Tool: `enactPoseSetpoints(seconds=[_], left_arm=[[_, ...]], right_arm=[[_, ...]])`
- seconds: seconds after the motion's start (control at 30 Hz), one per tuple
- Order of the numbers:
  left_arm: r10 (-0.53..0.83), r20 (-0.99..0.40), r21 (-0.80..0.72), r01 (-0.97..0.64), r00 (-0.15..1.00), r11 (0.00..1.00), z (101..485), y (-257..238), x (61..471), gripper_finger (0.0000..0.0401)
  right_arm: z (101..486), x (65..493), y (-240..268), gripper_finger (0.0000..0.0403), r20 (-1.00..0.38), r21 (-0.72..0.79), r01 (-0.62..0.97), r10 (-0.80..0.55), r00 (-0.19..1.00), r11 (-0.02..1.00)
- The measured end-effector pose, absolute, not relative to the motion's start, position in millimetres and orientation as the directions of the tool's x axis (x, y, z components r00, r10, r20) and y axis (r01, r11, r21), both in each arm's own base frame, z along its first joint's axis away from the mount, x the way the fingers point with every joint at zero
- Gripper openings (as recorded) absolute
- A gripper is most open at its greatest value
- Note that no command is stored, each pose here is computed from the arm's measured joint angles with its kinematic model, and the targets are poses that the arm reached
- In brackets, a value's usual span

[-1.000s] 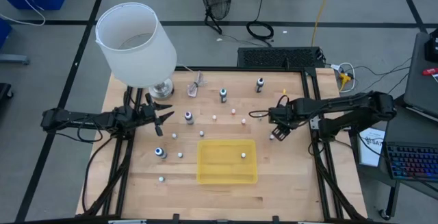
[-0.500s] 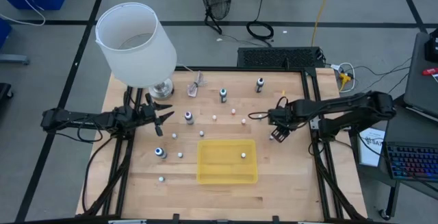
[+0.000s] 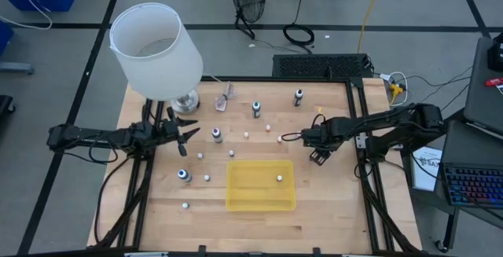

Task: Pick & Place food coloring
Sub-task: Put the small orange food coloring bottle into the yellow container

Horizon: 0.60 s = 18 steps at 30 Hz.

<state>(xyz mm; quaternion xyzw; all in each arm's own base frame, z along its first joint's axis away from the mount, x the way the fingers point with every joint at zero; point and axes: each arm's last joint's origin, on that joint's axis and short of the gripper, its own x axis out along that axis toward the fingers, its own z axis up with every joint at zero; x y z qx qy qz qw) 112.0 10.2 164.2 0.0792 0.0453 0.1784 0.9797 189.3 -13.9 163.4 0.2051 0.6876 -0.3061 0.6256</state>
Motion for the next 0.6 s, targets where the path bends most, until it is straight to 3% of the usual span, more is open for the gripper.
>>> enactPoseSetpoints(seconds=[0.6], left_arm=[[0.357,-0.061,0.171,-0.343,0.932,0.924,164.1,10.2,112.0,0.0132]], right_arm=[[148.7,182.0,-13.4,0.0159,-0.987,-0.161,0.665,-0.096,-0.132,0.729]])
